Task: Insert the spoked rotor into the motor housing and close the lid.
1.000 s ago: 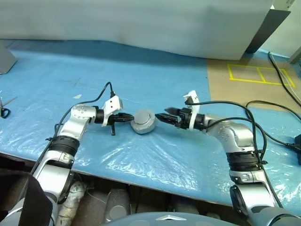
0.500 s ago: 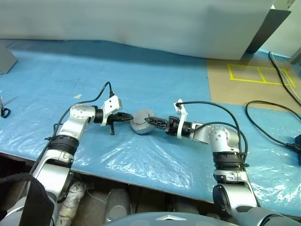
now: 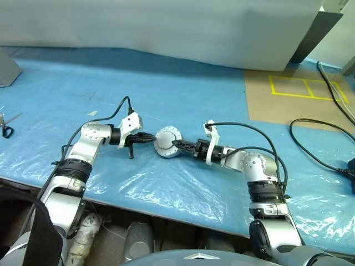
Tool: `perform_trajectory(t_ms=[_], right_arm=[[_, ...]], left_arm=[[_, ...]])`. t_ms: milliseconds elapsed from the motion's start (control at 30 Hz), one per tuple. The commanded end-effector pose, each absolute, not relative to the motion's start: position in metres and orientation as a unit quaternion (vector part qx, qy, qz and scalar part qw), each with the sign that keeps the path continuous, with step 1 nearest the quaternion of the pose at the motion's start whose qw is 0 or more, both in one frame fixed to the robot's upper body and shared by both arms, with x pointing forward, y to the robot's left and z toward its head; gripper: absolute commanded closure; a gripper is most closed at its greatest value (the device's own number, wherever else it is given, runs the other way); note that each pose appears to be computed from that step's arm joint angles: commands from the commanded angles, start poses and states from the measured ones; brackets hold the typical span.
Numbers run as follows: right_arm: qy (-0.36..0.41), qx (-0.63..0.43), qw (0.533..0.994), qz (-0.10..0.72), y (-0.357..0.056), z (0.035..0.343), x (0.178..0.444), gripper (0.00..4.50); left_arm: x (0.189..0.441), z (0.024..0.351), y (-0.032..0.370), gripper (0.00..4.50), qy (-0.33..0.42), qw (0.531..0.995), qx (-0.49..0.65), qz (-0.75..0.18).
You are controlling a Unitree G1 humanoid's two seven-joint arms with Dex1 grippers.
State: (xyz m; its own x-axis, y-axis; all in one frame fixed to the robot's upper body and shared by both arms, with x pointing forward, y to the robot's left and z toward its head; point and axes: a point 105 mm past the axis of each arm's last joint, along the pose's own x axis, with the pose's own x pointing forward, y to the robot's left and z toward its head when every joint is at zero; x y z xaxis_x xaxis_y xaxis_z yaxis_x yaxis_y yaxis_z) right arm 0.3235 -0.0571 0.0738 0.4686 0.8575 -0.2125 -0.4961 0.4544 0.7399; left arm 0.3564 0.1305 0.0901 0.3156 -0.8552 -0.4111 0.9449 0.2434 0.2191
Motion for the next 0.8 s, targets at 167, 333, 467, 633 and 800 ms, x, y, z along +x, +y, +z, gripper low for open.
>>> perform_trajectory(t_ms=[167, 333, 467, 633, 800], right_arm=[[0.276, 0.328, 0.784, 0.45, -0.05, 0.089, 0.32, 2.04], [0.265, 0.364, 0.774, 0.445, -0.047, 0.098, 0.325, 2.04], [0.26, 0.392, 0.765, 0.44, -0.05, 0.102, 0.328, 2.04], [0.264, 0.407, 0.76, 0.432, -0.051, 0.097, 0.328, 2.12], [0.258, 0.423, 0.757, 0.426, -0.054, 0.098, 0.329, 2.12]], left_arm=[[0.352, 0.076, 0.13, 4.5, 0.136, 0.777, 0.201, -0.581], [0.362, 0.108, 0.124, 4.5, 0.077, 0.807, 0.145, -0.567], [0.38, 0.182, 0.133, 4.5, -0.016, 0.846, 0.044, -0.531], [0.377, 0.243, 0.165, 4.5, -0.056, 0.851, -0.096, -0.513], [0.355, 0.215, 0.191, 4.5, 0.018, 0.849, -0.139, -0.509]])
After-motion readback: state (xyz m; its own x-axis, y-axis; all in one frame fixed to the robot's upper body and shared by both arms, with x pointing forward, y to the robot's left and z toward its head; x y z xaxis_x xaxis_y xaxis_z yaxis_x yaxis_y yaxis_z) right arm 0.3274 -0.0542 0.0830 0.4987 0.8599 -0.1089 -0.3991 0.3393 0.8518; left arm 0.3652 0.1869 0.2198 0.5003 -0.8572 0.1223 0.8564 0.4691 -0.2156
